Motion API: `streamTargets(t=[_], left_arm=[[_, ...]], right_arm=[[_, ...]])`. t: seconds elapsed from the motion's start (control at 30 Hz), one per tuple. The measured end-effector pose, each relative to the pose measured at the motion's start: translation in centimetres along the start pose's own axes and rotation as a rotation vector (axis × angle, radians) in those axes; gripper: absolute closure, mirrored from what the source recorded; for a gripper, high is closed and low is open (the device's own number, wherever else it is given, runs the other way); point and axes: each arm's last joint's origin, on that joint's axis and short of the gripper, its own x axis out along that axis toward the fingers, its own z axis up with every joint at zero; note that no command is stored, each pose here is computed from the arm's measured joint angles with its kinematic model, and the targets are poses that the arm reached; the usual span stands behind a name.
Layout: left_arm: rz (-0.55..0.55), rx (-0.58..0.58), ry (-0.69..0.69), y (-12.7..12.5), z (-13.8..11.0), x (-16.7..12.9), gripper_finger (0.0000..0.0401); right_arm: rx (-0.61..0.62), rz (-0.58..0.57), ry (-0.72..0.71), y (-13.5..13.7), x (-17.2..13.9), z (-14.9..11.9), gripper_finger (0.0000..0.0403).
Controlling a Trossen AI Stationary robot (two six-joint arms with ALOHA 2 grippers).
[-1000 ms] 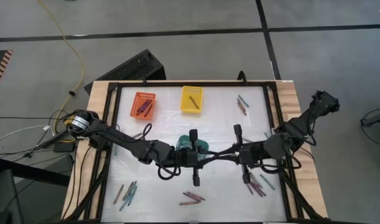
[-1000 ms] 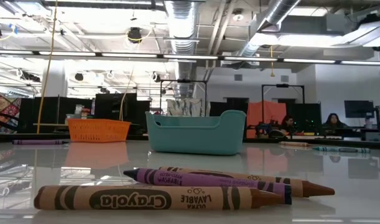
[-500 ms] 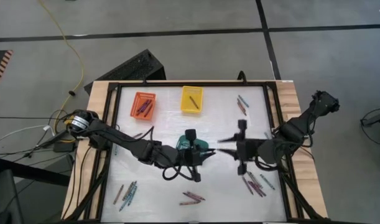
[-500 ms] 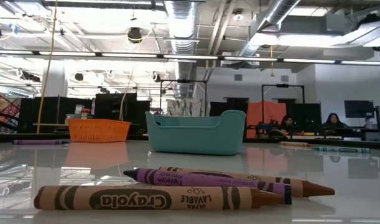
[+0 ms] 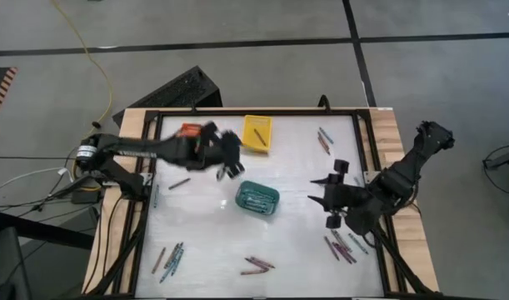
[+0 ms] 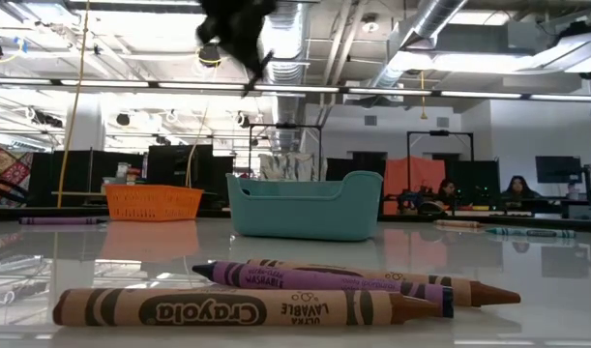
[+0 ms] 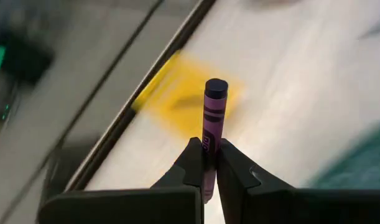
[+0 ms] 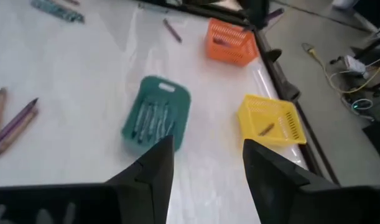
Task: Sort crayons
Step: Put the violet crayon into the orange bin
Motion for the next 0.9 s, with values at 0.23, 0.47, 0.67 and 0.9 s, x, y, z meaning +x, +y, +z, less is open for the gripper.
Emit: streamTargets(t=[0.23,0.47,0.67,0.9], left_arm=[[0.124,-0.157,0.298,7.5,-3.5,3.9,0.0399],[0.105,-0.357,0.469,12.9,-8.1,8.0,0.0392],[0.101,-0.467,0.541,15.5,-11.7,10.0,0.0391],[0.039,-0.526,0.588,16.0,-13.5,10.6,0.0376]], right_arm=[[-0.005,0.045,0.019,1.7,-0.5,-1.7,0.0227],[0.017,0.072,0.039,2.8,-0.7,-3.6,0.0234],[0.042,0.083,0.048,3.4,-0.8,-4.5,0.0235],[0.041,0.072,0.046,3.3,-0.9,-4.7,0.0235]])
